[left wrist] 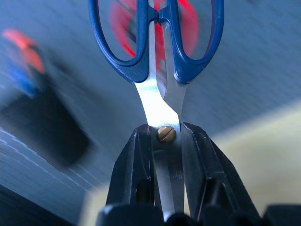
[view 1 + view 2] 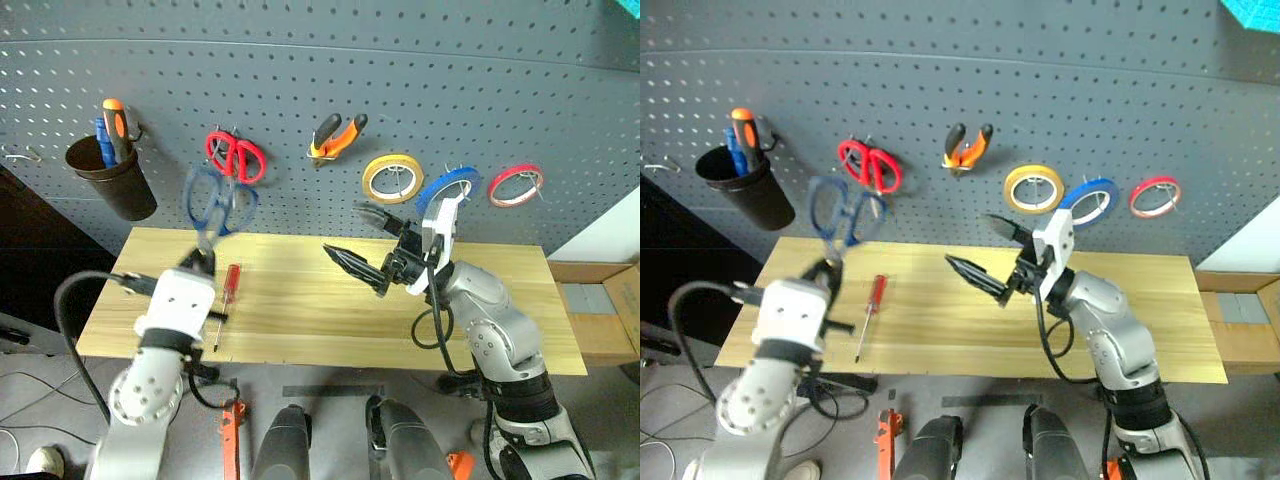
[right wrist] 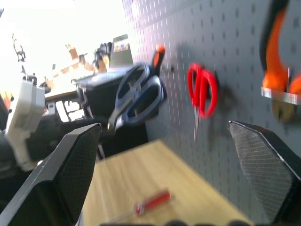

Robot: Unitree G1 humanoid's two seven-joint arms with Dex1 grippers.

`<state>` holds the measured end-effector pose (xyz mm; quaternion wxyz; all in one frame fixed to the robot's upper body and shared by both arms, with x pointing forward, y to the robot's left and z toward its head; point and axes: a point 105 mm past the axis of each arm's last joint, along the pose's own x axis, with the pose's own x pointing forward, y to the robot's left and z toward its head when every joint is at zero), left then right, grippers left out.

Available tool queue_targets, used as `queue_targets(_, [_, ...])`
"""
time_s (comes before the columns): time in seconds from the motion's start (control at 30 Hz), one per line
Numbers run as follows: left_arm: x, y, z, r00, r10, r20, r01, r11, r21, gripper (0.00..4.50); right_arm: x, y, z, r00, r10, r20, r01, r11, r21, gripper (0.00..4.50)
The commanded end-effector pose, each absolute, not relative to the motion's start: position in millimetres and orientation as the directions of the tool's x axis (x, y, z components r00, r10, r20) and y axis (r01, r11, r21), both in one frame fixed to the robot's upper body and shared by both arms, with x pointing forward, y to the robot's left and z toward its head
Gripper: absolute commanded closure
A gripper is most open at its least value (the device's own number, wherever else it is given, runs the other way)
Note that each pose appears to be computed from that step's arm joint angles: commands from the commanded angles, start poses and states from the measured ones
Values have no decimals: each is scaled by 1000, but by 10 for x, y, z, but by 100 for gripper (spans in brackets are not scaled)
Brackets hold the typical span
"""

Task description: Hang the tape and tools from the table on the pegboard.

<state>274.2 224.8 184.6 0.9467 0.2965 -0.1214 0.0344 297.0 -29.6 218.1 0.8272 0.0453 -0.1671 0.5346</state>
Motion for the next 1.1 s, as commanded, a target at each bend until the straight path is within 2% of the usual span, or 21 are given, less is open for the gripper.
queue_targets(0.03, [2792, 2287, 1923, 960, -25, 280, -143, 815, 562, 400, 2972, -310, 2299, 365, 857, 364, -889, 437, -136, 0])
queue_targets(0.2, [2954, 2298, 1852, 968, -37, 248, -100, 851, 516, 400, 3009, -311, 2306, 375, 855, 359, -876, 453, -164, 0])
queue_targets(0.27, [3011, 2193, 1814, 968, -83, 236, -50, 859, 510, 400, 2999, -313, 2306, 378, 852, 361, -873, 458, -166, 0])
queue_targets(0.63, [3165, 2105, 1777, 966, -116, 231, -6, 883, 469, 400, 2981, -338, 2284, 396, 848, 353, -860, 477, -181, 0])
queue_targets(0.97, [3326, 2117, 1591, 988, -126, 90, 76, 902, 425, 400, 3044, -379, 2255, 442, 836, 326, -838, 515, -184, 0])
queue_targets(1.1, [3396, 2092, 1622, 987, -132, 89, 82, 900, 429, 400, 3047, -382, 2252, 448, 833, 324, -835, 520, -183, 0])
